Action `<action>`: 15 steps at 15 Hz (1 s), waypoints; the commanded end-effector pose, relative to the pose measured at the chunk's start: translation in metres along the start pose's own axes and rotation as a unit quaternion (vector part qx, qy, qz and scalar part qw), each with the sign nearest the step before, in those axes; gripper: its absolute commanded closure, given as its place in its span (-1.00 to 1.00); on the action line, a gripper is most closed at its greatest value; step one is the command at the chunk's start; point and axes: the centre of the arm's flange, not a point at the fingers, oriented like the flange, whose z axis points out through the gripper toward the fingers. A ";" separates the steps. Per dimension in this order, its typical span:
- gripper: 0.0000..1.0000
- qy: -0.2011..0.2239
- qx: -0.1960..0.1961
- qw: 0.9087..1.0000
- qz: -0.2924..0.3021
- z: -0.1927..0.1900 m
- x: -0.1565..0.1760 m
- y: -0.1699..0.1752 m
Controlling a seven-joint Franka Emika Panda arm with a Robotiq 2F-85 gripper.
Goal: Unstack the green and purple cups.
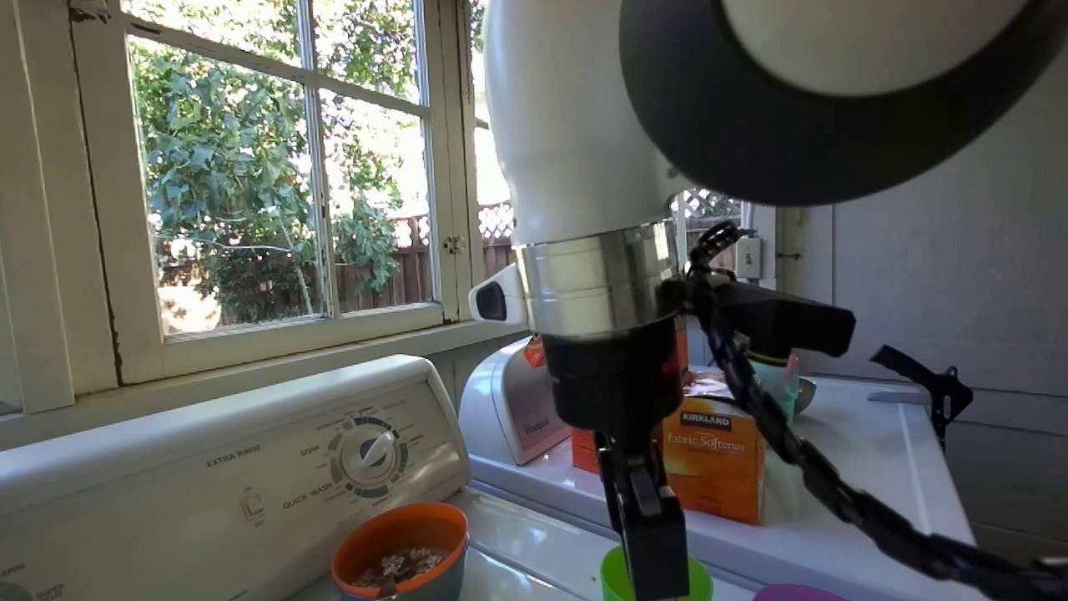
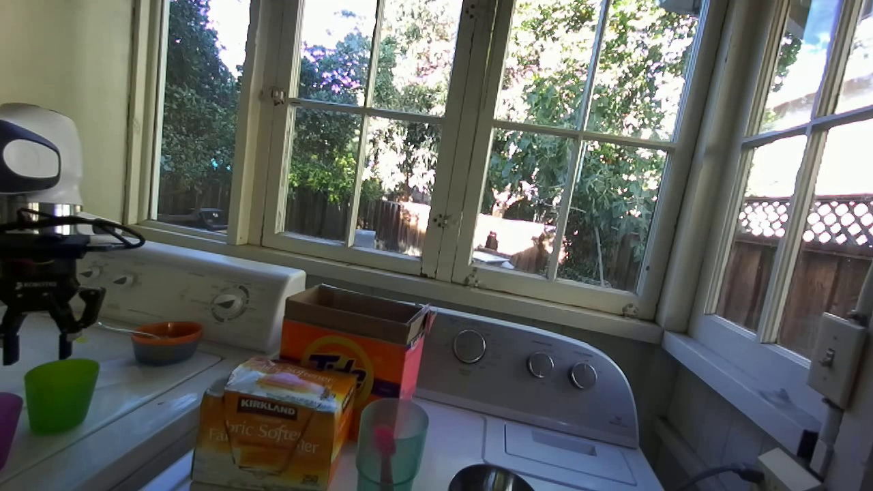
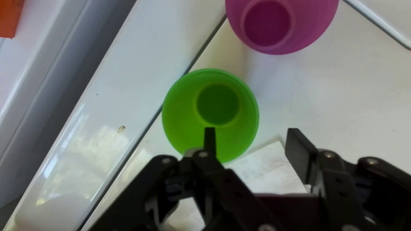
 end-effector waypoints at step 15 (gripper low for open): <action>-1.00 0.039 0.100 0.973 0.205 -0.066 -0.119 -0.004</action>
